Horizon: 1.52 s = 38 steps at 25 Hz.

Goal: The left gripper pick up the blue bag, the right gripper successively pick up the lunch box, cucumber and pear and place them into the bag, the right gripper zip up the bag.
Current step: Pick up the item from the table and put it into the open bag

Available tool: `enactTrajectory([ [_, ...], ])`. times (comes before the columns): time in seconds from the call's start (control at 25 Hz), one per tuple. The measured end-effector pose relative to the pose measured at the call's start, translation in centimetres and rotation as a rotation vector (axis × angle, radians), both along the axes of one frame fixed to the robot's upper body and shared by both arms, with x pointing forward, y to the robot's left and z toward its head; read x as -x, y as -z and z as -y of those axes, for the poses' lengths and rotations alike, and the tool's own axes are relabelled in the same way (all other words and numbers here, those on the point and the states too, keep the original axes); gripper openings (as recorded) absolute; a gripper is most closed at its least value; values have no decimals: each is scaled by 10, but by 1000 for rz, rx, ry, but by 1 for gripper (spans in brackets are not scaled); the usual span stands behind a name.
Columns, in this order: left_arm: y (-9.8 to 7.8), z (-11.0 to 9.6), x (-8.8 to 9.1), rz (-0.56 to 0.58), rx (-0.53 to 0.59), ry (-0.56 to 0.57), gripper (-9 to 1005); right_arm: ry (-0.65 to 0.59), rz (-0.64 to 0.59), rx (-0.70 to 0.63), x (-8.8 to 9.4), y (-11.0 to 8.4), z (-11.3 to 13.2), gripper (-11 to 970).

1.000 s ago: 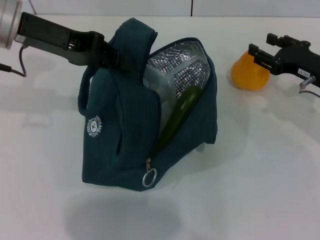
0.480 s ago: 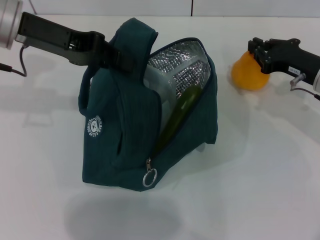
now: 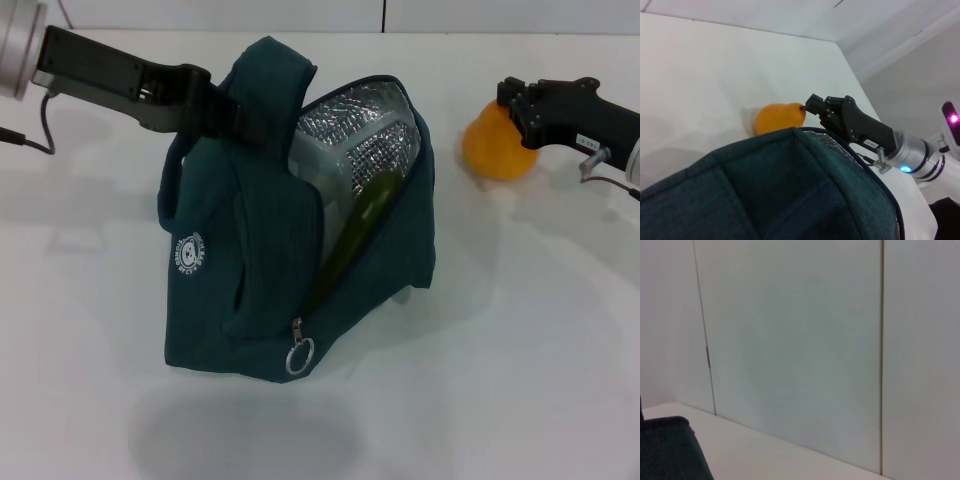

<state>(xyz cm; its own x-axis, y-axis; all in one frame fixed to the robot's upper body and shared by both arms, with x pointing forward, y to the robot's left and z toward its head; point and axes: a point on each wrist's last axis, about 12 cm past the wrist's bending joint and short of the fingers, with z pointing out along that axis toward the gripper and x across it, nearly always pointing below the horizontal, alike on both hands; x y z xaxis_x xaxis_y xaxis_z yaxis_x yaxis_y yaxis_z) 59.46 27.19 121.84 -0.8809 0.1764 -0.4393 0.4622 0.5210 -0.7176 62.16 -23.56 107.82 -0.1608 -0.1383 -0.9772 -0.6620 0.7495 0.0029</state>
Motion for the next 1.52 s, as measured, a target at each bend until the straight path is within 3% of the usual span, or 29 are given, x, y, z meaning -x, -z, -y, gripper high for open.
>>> enactTrajectory([
  [0.32, 0, 0, 0, 0, 0, 1, 44, 18, 64, -109, 7, -11, 14, 28],
  [0.52, 1, -4, 1, -4, -3, -6, 44, -2, 146, -212, 13, -31, 22, 29],
  [0.76, 1, -4, 1, -3, -4, -6, 44, -110, 201, -384, 22, -60, 21, 30],
  [1.08, 0, -4, 0, -2, -7, -5, 44, -394, 149, -510, 23, -92, -23, 31],
  [1.28, 1, -4, 0, -1, -10, -5, 44, -539, 81, -502, 28, -93, -57, 32],
  [1.52, 1, -5, 0, -1, -9, -8, 44, -651, 11, -496, 41, -87, -79, 33],
])
